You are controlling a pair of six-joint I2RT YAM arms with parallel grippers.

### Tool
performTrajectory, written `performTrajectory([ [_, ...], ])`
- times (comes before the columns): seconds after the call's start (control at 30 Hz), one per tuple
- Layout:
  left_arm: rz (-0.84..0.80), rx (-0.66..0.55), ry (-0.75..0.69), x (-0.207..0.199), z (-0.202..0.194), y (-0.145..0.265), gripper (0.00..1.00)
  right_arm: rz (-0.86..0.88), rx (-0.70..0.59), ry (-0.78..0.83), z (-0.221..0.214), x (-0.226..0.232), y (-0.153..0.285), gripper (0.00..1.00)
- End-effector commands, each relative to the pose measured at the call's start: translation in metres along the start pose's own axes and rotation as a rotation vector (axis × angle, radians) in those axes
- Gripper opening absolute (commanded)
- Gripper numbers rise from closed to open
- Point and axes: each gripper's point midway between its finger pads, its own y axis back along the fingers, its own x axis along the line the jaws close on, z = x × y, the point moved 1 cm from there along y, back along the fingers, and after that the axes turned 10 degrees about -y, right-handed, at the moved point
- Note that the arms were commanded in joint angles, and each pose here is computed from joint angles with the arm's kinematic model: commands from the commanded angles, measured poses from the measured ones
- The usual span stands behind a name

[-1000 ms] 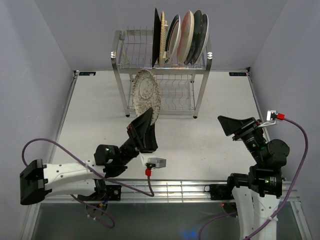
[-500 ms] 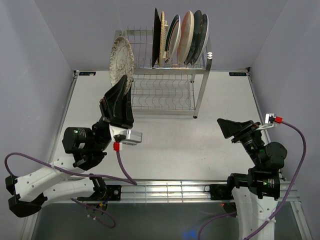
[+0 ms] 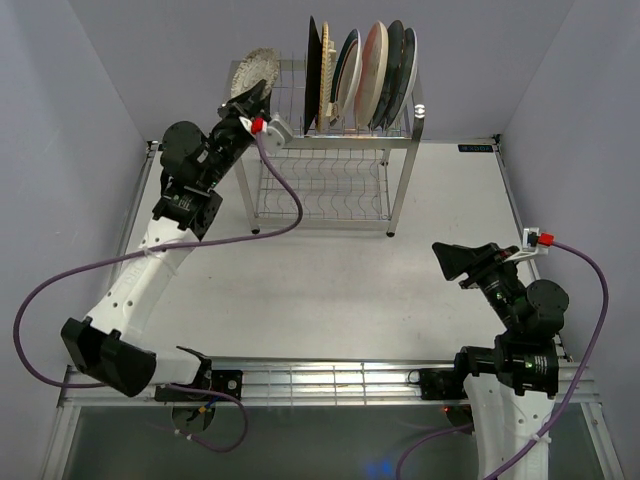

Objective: Load the plates into the dish rack
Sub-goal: Insert the plate into the dish rack.

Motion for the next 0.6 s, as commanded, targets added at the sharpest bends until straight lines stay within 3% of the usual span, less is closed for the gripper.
performTrajectory([
  [0.0,-0.031,-0.090,0.084,0.023,0.004,-0.004,0.00,0.015,0.006,0.051,-0.002,-0.002,-0.001,0.72],
  [0.23,-0.094,-0.118,0.171,0.039,-0.028,-0.016,0.00,0.044,0.008,0.086,-0.003,0.006,0.006,0.72],
  [0.57,-0.196,-0.166,0.156,0.011,-0.040,-0.031,0.00,0.055,0.036,0.087,-0.009,0.005,0.006,0.71],
])
